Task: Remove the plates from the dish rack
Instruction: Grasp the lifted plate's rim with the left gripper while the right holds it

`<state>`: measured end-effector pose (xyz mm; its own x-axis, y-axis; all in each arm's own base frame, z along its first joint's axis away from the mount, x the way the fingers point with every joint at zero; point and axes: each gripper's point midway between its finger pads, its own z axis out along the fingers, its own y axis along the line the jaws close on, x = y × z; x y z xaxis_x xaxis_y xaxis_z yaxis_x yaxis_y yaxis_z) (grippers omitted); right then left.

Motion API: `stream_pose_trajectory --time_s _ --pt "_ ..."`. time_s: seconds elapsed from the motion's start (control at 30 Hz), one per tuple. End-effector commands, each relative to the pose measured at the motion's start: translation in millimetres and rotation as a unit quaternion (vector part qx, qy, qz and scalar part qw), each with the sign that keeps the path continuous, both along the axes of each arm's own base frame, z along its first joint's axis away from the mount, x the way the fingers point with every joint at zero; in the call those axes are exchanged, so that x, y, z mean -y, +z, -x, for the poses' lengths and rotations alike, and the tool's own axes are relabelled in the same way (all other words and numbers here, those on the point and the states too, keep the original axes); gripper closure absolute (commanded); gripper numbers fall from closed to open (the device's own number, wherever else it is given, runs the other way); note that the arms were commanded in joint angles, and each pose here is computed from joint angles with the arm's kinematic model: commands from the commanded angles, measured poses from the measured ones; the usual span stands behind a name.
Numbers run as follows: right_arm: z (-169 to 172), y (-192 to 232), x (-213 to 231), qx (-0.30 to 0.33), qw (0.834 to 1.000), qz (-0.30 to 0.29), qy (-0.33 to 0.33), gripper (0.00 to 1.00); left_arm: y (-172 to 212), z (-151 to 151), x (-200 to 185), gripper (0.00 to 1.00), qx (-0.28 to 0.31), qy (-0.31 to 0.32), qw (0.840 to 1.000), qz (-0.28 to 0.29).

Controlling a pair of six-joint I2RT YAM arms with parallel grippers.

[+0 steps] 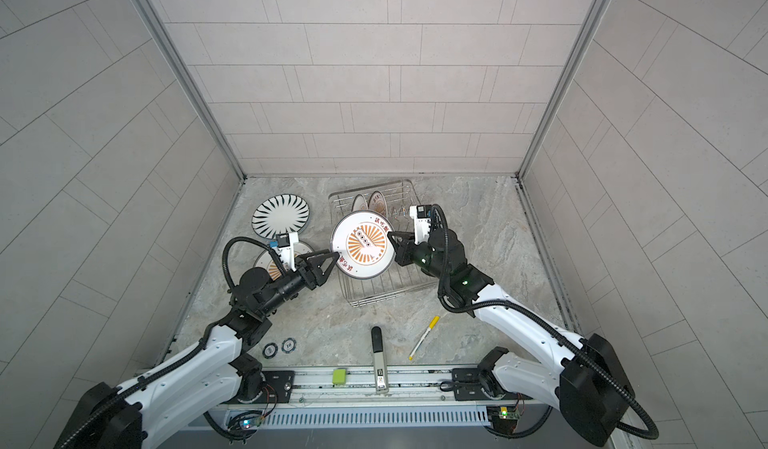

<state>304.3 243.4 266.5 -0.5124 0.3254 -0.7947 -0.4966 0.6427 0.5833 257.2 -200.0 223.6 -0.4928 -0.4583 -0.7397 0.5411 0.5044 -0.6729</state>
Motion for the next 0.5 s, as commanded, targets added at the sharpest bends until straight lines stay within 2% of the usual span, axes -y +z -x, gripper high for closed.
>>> stream_pose_trajectory --time_s 0.0,0.07,0.17,0.37,0.47 --pt "5.1 38.6 -7.6 0.041 0.997 -0.06 0.029 1.0 19.2 0.7 5.9 0.37 0.018 -0.005 1.0 0.016" --pt "4.2 37.3 -7.3 0.041 0.997 -0.06 0.029 1.0 12.6 -1.9 4.4 0.43 0.006 0.004 1.0 0.01" --pt "3.5 35.1 -7.2 0.041 0.997 -0.058 0.028 1.0 9.5 -5.8 0.6 0.67 0.001 0.021 1.0 0.007" --pt "-5.2 22.4 -9.3 0.031 0.998 -0.048 0.018 1.0 6.3 -9.3 2.1 0.74 -0.01 0.026 1.0 0.013" --pt "-9.2 15.5 -13.3 0.025 0.999 -0.044 0.02 1.0 3.6 -11.9 2.9 0.8 -0.015 0.028 0.999 0.015"
